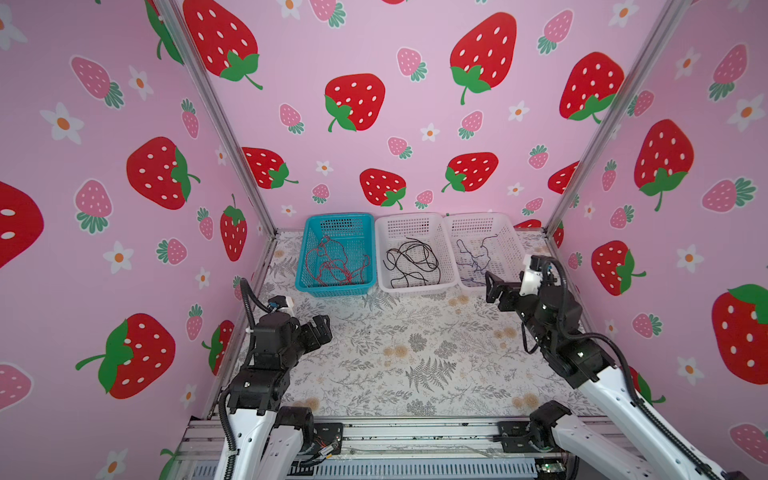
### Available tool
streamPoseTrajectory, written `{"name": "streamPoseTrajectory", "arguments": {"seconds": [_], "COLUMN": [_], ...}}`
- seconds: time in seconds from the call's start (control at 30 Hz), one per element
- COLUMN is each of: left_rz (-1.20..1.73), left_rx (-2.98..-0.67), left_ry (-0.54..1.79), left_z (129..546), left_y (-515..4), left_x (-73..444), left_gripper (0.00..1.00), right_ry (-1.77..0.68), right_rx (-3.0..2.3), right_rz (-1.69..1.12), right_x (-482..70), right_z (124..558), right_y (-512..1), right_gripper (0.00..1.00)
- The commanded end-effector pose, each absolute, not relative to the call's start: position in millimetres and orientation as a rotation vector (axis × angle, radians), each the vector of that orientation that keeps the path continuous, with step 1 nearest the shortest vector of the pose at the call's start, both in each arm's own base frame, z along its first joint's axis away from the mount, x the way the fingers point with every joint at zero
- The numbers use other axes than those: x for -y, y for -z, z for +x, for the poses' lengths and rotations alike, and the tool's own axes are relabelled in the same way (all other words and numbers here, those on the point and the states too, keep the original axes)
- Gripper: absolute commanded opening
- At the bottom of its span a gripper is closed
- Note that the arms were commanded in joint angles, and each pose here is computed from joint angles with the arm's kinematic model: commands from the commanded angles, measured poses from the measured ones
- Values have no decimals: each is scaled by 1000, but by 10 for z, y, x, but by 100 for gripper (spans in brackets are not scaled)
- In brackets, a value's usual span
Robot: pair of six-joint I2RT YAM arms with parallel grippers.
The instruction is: Untangle the cables
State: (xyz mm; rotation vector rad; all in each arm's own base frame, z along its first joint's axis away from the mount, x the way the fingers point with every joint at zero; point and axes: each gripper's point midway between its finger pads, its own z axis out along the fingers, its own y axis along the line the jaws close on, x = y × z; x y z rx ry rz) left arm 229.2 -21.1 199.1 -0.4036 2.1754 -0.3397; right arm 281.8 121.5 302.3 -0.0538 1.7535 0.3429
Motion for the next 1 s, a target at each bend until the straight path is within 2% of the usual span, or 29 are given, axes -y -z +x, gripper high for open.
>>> {"name": "streamPoseTrajectory", "arguments": {"seconds": [0.0,0.3,0.97], "left_rz": [-397,-354,-195], "left_rx": [-2111,-2070,-1931], "left_ry": [321,190,-178], "left_z": [2357,2570,3466], "left_y": [-2073,-1947,-1578], "left_x": [190,135,-72], "left_gripper": [99,99,99], "right_ry": [-314,-248,-116], "right_rx": [-1713,-1646,-1612], "right_rz": [54,121,230], "right_x": [-985,-712,-436], "right_z": [2726,2570,2563], "right_y": [-2920,-2625,-2485], "right_gripper": [99,99,99]}}
